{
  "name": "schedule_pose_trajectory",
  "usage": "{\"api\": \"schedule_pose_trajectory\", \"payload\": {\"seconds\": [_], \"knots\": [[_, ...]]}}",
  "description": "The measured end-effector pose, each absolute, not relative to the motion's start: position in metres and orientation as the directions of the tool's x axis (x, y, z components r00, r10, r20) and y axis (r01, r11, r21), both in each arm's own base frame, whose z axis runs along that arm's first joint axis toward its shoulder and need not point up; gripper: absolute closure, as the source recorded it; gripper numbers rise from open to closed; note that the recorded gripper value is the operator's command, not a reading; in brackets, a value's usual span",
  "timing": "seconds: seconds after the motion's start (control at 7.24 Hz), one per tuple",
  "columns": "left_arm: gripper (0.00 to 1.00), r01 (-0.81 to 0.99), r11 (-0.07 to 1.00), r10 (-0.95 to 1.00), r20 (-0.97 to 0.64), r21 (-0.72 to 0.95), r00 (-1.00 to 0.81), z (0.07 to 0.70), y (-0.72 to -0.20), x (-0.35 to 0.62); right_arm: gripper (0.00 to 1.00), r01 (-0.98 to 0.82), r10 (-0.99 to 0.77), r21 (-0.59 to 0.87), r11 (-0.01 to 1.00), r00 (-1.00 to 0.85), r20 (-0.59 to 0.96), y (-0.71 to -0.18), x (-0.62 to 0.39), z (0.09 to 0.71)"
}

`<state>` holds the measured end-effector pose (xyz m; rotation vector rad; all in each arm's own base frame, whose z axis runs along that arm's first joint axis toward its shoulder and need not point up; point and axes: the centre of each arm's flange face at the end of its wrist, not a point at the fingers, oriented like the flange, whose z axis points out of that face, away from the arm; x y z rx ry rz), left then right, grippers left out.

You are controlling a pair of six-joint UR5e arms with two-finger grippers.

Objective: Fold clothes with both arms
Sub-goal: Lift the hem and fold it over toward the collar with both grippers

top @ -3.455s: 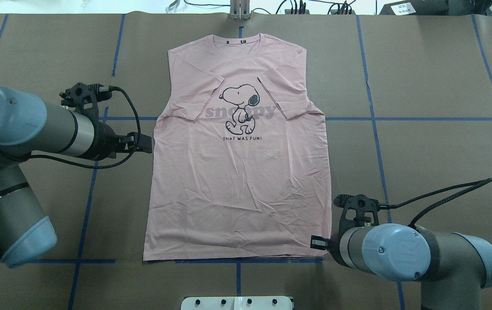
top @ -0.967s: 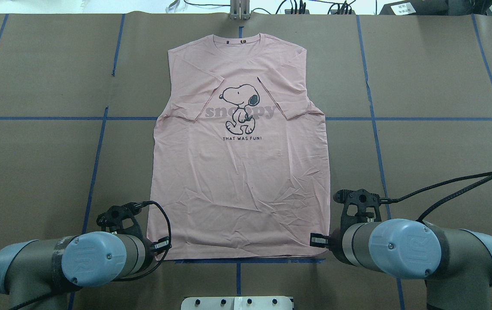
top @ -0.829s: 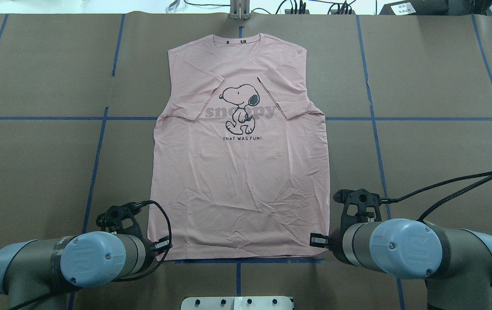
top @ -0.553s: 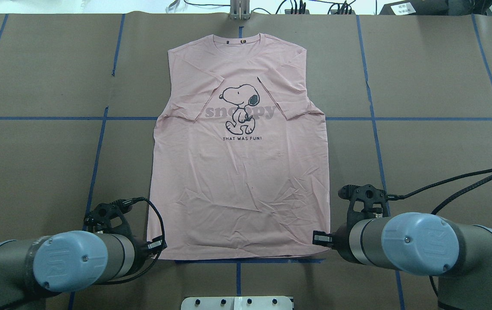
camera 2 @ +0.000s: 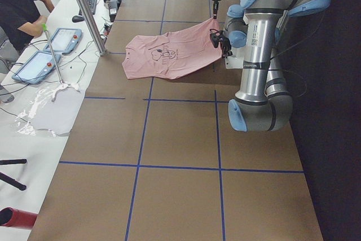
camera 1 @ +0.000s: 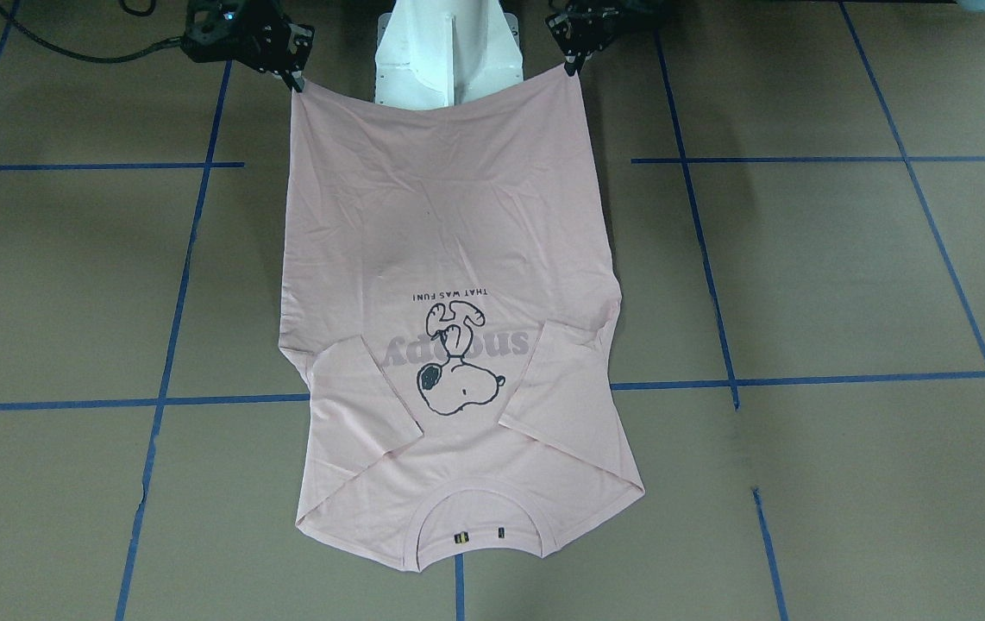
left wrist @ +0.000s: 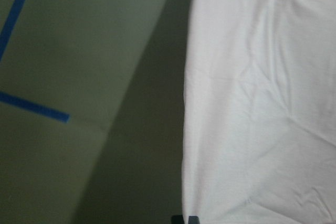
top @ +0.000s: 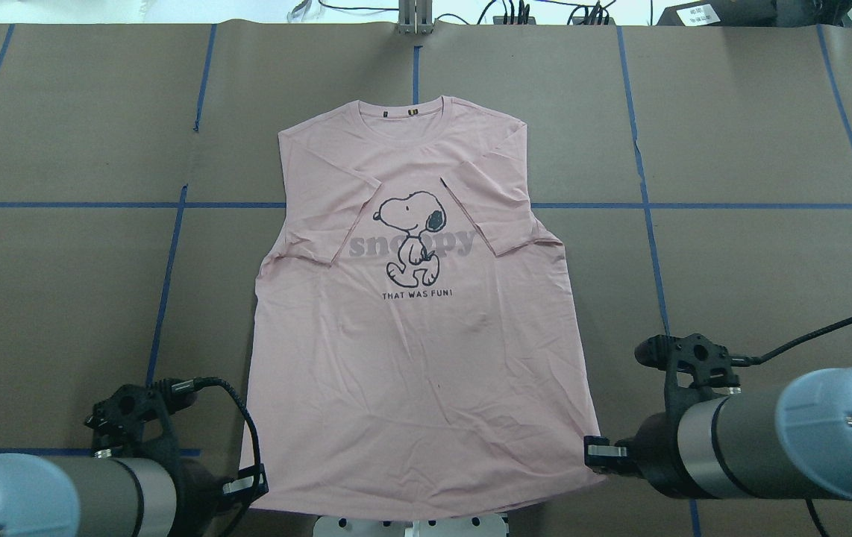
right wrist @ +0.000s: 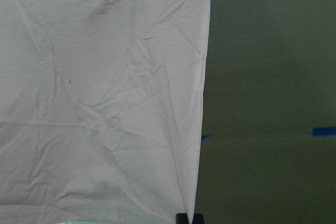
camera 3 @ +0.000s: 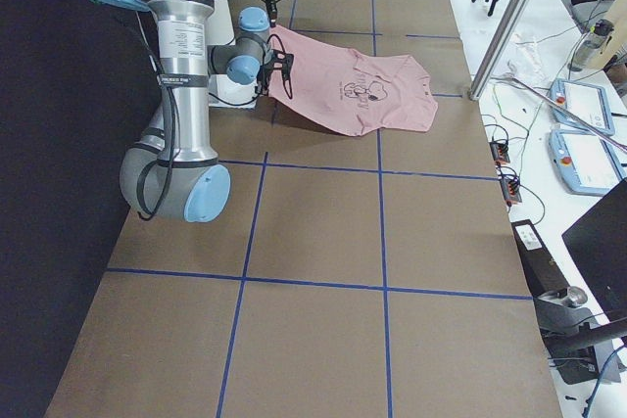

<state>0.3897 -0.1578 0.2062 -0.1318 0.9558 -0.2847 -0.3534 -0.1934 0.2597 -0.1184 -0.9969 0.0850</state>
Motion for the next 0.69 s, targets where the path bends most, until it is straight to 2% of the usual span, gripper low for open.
{"api": "schedule_pose_trajectory", "payload": {"seconds": [0.41, 0.69], "knots": [[1.00, 0.129, 0.964, -0.266, -0.786, -0.234, 0.559, 0.184, -0.142, 0.372, 1.00, 0.030, 0.103, -0.137, 0.990, 0.510, 0.854, -0.181, -0.339, 0.244], [1.00, 0.176, 0.974, -0.218, -0.802, -0.142, 0.556, 0.178, -0.189, 0.387, 1.00, -0.044, 0.064, -0.049, 0.998, 0.475, 0.878, -0.234, -0.365, 0.230]]}}
